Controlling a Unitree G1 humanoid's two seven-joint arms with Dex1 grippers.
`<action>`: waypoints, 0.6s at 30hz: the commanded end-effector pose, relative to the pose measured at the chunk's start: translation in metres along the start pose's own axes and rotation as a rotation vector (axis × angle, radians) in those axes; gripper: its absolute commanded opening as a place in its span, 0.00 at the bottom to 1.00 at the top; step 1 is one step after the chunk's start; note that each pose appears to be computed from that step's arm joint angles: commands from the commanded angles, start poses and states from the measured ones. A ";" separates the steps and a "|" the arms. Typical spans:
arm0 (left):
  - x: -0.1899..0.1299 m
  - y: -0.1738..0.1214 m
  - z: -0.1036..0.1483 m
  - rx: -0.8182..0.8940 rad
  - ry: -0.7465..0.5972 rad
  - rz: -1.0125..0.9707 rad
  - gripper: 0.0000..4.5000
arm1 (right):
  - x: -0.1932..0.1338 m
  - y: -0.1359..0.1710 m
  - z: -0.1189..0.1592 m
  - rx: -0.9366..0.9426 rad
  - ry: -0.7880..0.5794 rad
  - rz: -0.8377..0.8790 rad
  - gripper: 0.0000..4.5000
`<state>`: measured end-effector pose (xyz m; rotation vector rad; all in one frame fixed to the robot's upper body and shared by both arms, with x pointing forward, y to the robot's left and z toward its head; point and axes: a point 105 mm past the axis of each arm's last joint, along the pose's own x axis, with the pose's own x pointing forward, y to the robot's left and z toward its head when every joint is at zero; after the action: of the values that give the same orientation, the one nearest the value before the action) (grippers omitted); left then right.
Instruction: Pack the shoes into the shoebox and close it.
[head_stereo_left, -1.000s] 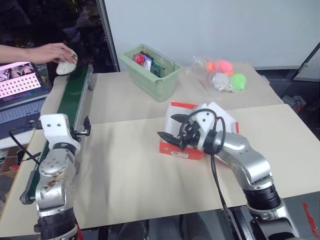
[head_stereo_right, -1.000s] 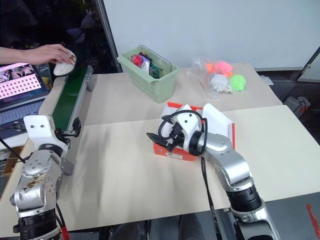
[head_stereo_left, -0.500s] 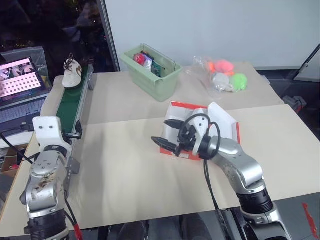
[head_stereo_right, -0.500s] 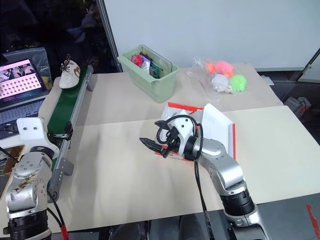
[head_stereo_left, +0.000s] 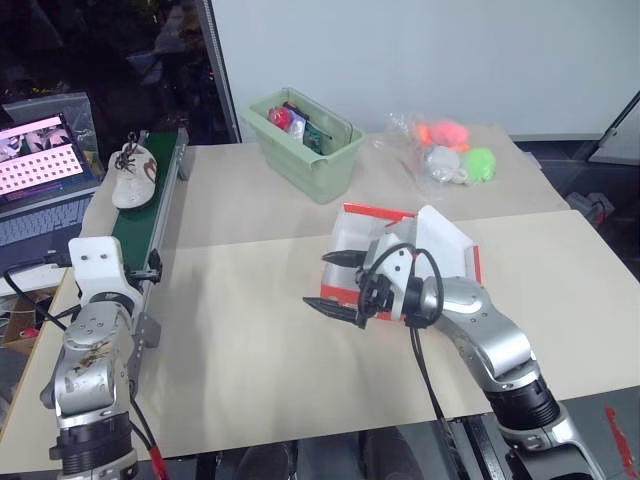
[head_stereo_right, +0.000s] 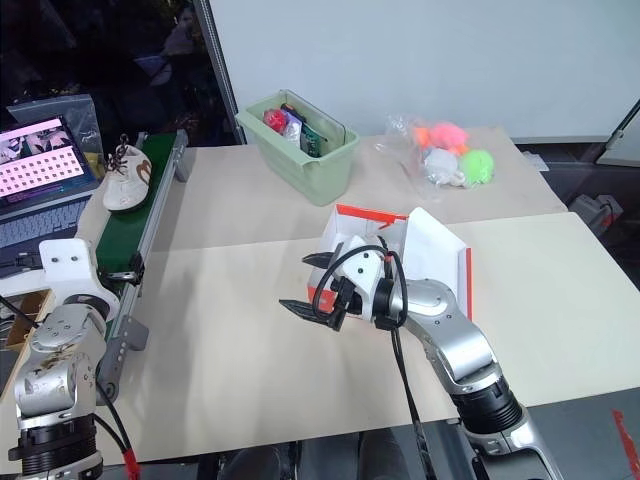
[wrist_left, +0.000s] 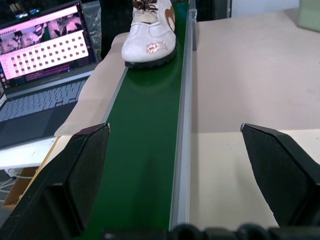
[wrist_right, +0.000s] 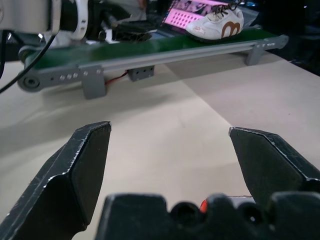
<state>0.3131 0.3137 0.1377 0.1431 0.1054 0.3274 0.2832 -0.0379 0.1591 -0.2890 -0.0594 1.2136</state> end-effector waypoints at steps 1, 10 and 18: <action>0.000 0.011 0.011 0.008 -0.011 0.027 1.00 | -0.001 0.002 0.011 -0.029 -0.034 0.005 1.00; 0.005 0.028 0.019 0.078 0.083 -0.011 1.00 | -0.002 0.001 0.008 -0.017 -0.025 -0.008 1.00; 0.011 0.047 0.029 0.084 0.134 0.006 1.00 | -0.002 0.000 0.008 -0.014 -0.027 -0.021 1.00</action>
<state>0.3138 0.3522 0.1564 0.1986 0.2925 0.3204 0.2836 -0.0392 0.1556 -0.2813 -0.0459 1.2003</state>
